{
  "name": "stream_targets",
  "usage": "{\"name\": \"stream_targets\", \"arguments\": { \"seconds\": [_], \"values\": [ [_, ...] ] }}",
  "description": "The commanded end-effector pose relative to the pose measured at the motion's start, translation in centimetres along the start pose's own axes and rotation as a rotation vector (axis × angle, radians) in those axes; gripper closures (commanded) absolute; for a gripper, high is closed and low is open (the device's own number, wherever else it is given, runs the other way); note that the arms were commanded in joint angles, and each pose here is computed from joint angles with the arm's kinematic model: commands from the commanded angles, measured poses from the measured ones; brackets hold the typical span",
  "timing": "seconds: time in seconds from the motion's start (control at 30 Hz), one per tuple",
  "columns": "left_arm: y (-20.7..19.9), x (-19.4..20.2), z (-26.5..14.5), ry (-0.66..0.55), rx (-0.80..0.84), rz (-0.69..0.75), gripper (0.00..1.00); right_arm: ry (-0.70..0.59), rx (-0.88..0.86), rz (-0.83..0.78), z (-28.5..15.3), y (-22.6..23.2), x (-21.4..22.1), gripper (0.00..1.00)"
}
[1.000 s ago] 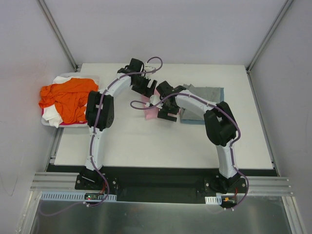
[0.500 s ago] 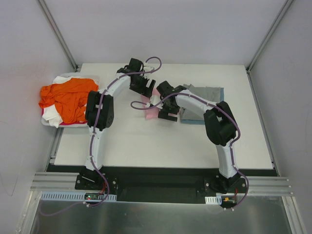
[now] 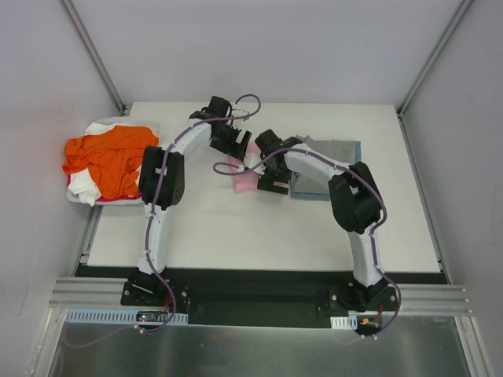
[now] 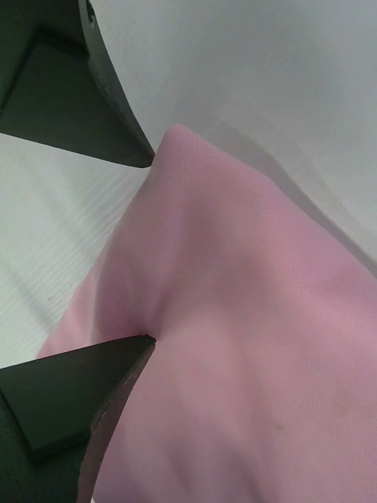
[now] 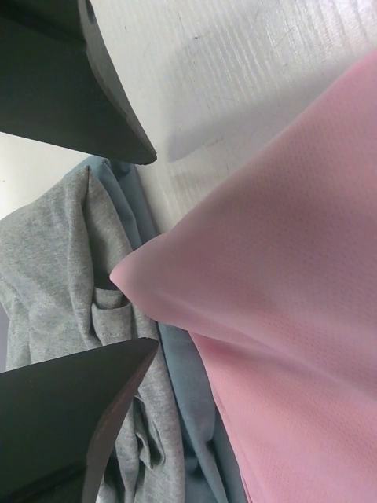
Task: Fold and stack the t-shirts
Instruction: Neatly place the folded tshirt to the corner
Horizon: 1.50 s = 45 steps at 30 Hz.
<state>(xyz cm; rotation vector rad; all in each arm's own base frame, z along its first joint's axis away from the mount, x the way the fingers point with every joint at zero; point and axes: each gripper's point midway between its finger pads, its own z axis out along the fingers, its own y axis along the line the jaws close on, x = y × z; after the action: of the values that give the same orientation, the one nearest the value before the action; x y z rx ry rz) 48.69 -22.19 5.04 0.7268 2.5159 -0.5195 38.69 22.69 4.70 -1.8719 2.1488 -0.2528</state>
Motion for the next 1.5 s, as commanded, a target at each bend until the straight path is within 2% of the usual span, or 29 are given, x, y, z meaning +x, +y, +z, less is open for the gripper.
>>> {"name": "stream_targets", "arguments": {
  "seconds": [0.0,0.37,1.0,1.47],
  "values": [
    [-1.9,1.7,0.5,0.056,0.1,-0.052,0.11,-0.049,0.021,-0.017,-1.5,-1.1,-1.1,0.04],
    [-3.2,2.9,1.0,0.105,0.149,-0.119,0.11,-0.058,0.011,-0.029,-1.9,-1.1,-1.3,0.03],
    [-2.9,4.4,0.6,0.166,0.024,-0.046,0.12,-0.049,-0.029,-0.038,-0.3,0.1,-0.6,0.02],
    [-3.9,5.8,1.2,0.212,0.037,-0.036,0.13,-0.064,-0.071,-0.01,1.0,0.4,-0.2,0.03]
  ]
}}
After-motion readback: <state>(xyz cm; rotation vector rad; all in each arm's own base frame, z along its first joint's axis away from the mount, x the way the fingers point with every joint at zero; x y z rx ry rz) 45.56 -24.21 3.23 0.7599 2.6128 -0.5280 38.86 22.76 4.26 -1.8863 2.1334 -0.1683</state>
